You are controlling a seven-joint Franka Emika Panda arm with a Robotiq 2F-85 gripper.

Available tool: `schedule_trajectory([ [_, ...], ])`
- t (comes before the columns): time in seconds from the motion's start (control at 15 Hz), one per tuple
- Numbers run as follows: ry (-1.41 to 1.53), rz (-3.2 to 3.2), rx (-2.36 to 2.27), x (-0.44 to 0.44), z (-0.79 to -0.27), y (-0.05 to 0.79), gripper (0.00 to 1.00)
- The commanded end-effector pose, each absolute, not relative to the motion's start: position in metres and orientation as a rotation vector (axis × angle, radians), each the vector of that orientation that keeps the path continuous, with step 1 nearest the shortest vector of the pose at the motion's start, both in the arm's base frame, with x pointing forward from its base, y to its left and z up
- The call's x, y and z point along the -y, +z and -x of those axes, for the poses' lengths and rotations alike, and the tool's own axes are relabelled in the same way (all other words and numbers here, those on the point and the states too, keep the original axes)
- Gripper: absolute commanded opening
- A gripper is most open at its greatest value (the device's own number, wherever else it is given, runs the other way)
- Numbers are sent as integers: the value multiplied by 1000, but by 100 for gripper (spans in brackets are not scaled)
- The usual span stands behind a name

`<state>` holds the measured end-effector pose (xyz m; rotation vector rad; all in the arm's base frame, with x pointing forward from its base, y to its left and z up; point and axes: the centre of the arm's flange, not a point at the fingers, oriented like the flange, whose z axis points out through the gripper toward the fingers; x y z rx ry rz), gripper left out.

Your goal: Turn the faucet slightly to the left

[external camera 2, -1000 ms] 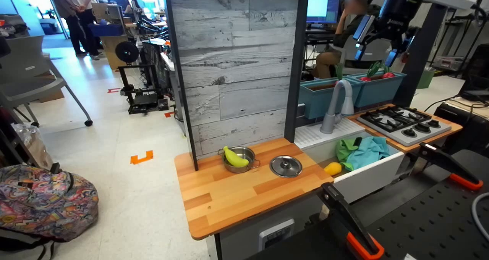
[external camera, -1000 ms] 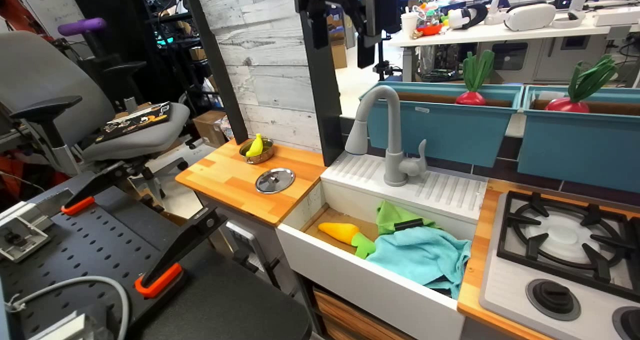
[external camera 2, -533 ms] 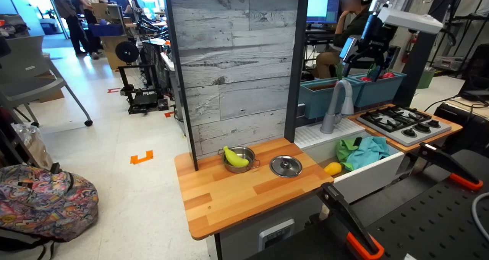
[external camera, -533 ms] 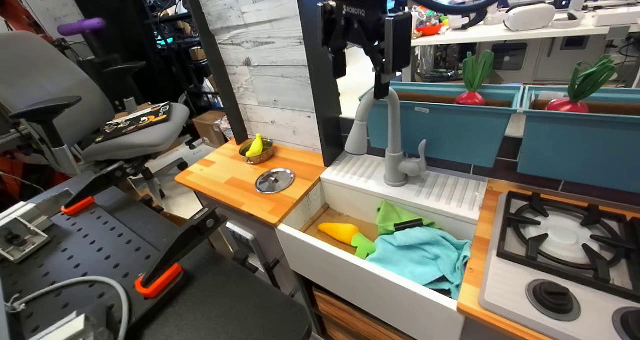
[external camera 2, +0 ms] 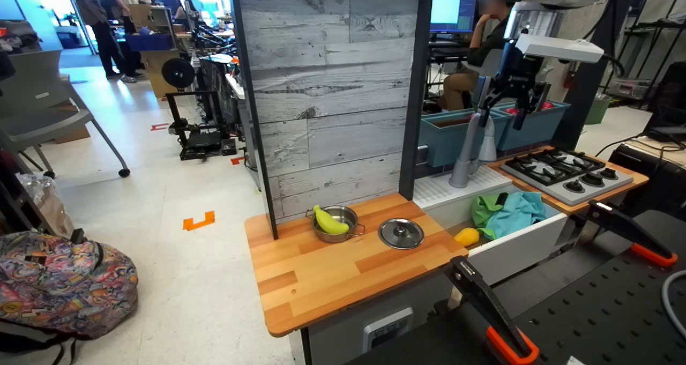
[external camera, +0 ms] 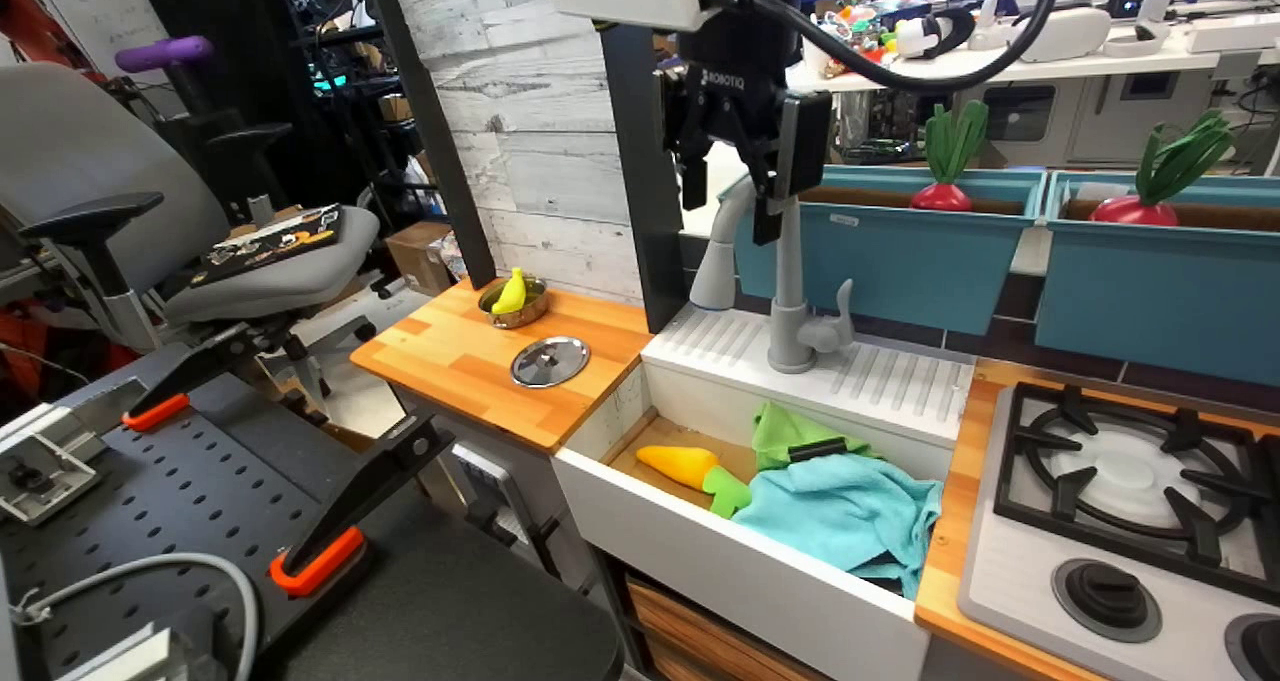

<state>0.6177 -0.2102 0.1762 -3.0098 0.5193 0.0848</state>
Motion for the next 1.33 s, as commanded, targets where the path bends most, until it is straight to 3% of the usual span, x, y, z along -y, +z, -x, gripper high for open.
schedule_trajectory([
  [0.0, 135, 3033, -531, 211, -638, 169, 53],
  [0.47, 134, 3040, -536, 201, -653, 157, 2],
  [0.6, 155, 3027, -533, 197, -655, 155, 6],
  [1.27, 94, 2888, -649, 178, -684, 155, 6],
])
